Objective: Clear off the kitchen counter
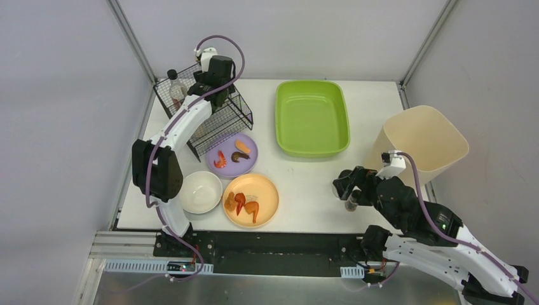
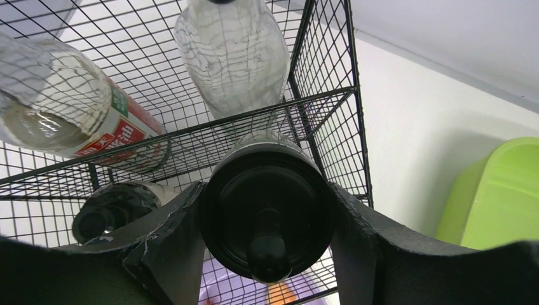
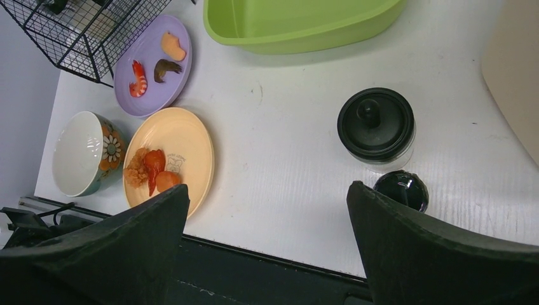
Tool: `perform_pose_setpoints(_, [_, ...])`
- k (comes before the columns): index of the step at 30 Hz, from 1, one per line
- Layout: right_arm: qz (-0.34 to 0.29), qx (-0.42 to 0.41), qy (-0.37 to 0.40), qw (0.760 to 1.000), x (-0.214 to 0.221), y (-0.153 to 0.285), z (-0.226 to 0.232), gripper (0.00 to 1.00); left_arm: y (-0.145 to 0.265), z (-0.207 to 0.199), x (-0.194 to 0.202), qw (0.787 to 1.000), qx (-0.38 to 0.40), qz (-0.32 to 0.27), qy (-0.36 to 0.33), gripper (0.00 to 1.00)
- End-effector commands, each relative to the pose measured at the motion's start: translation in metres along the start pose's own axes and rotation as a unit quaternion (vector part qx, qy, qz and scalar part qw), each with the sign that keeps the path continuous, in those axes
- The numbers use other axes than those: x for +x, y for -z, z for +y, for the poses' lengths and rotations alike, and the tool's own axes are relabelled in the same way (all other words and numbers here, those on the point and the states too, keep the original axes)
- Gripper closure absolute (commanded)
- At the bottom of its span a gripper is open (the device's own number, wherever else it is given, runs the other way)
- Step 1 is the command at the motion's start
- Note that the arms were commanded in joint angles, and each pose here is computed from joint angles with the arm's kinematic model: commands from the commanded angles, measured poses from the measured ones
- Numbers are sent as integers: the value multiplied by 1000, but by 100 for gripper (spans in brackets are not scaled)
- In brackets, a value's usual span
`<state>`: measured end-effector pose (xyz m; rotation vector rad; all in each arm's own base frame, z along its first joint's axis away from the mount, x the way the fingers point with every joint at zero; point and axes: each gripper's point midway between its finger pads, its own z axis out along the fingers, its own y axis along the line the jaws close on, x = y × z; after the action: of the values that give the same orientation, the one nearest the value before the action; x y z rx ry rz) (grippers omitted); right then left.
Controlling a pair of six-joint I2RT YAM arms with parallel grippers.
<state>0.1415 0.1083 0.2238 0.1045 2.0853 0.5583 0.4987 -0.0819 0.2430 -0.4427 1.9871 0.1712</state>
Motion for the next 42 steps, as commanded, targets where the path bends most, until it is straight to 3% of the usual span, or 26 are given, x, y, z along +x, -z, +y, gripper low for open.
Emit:
perform_pose_setpoints(1, [-10, 4, 5, 1000, -2, -5, 1, 1, -4, -1, -30, 998, -12, -49, 47, 100])
perform_pose_setpoints(30, [0, 11, 2, 1000, 14, -15, -5, 1, -54, 12, 63, 997, -61, 24, 31, 99])
perform_pose_setpoints(38, [-1, 10, 1, 1000, 13, -15, -4, 1, -54, 7, 67, 998, -46, 34, 23, 55])
perform_pose_setpoints(42, [0, 7, 0, 1000, 11, -15, -1, 1, -50, 8, 62, 999, -40, 32, 17, 44])
